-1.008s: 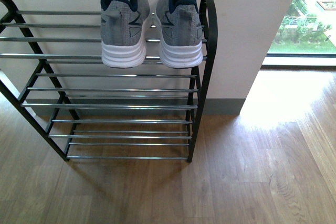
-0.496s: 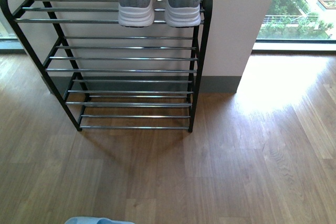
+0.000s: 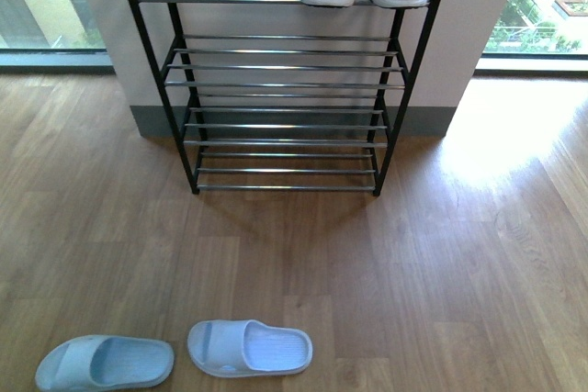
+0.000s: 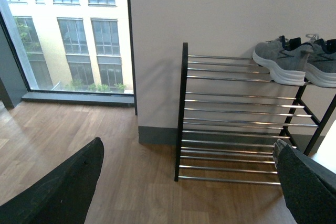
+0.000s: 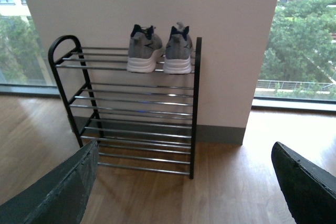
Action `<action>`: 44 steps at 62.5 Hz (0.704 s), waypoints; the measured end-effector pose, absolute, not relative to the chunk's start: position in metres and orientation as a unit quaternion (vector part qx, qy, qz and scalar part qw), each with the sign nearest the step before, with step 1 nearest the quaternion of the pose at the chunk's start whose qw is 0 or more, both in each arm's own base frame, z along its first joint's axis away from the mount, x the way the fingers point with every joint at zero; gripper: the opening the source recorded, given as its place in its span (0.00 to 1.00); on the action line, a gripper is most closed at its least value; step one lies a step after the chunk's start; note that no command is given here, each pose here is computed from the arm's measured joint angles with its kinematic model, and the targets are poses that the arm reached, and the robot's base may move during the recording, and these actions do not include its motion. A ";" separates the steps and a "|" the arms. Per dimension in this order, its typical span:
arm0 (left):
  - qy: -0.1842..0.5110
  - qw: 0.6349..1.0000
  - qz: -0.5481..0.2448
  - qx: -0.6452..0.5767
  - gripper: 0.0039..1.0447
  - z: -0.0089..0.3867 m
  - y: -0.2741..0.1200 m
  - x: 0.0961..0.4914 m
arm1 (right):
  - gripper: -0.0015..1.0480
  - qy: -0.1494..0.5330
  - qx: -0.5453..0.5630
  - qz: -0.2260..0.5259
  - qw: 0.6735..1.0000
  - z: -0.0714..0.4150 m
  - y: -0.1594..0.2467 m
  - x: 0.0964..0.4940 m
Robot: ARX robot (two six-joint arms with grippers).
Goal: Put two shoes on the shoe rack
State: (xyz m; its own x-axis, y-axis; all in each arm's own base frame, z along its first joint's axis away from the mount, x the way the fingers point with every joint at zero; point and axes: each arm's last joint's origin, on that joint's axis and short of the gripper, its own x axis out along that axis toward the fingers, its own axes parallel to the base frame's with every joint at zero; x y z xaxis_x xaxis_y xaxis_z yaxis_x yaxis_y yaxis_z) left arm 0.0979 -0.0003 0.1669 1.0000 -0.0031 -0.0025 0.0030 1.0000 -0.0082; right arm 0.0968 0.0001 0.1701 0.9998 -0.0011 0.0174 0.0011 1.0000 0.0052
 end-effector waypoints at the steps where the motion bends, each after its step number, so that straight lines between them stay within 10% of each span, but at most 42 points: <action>1: 0.001 1.000 -0.002 -0.004 0.91 0.167 0.000 0.098 | 0.91 -0.008 0.002 -0.001 1.000 0.170 0.000 0.097; 44: 0.001 1.000 -0.001 -0.004 0.91 0.167 0.000 0.098 | 0.91 -0.008 0.002 0.000 1.000 0.170 0.000 0.097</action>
